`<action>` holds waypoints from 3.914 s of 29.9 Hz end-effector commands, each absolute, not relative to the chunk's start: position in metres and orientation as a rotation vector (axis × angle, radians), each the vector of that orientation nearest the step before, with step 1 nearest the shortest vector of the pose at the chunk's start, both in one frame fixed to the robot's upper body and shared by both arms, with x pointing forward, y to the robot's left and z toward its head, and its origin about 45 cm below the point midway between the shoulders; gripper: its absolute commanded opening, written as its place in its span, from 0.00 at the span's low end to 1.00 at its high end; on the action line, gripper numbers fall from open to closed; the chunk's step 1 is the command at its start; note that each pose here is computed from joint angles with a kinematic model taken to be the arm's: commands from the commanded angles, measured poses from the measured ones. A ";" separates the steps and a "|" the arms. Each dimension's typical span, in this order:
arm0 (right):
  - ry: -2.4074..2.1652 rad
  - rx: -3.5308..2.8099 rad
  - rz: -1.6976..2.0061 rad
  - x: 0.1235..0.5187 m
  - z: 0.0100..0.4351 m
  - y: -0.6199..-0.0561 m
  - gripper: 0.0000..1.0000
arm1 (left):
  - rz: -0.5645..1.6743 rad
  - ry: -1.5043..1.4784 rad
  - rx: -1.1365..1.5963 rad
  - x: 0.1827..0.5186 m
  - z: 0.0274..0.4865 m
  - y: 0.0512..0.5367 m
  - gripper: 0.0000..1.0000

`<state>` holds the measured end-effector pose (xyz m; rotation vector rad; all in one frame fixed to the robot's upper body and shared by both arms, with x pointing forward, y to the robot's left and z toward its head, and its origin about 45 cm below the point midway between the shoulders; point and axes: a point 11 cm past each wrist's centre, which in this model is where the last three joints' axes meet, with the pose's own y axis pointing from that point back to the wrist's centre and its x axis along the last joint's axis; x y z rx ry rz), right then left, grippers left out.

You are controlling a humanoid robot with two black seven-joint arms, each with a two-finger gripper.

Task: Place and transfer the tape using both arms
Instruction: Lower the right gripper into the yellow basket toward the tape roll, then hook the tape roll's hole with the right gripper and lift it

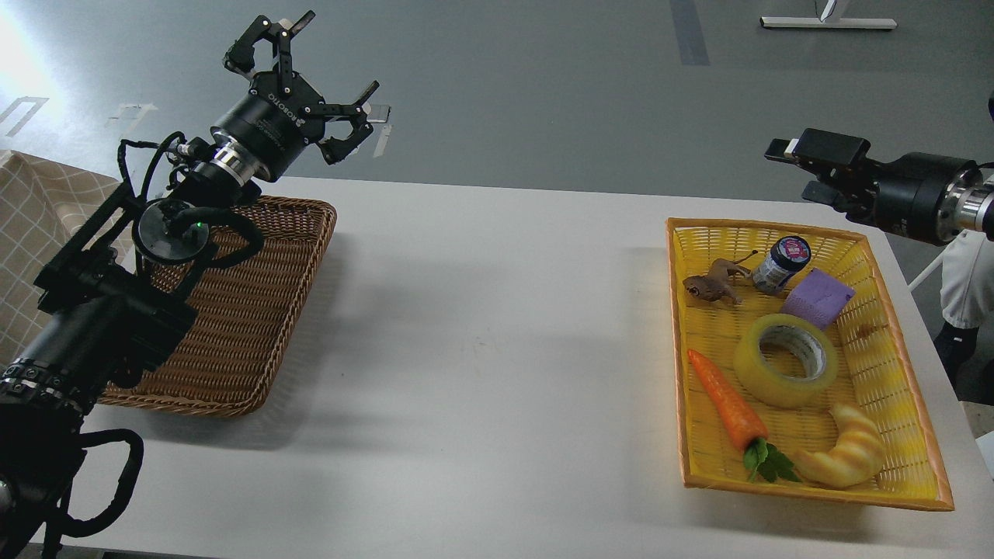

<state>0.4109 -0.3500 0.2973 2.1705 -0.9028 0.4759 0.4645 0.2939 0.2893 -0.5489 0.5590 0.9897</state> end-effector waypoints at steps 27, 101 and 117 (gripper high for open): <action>-0.667 1.801 0.324 0.324 0.227 -0.418 0.99 | 0.994 0.555 -0.554 0.465 0.291 0.297 0.98; -0.496 1.610 0.666 0.346 0.255 -0.387 0.00 | 1.001 0.563 -0.554 0.463 0.287 0.299 0.98; -0.509 1.729 0.914 0.391 0.300 -0.295 0.00 | 0.997 0.555 -0.562 0.465 0.292 0.298 0.98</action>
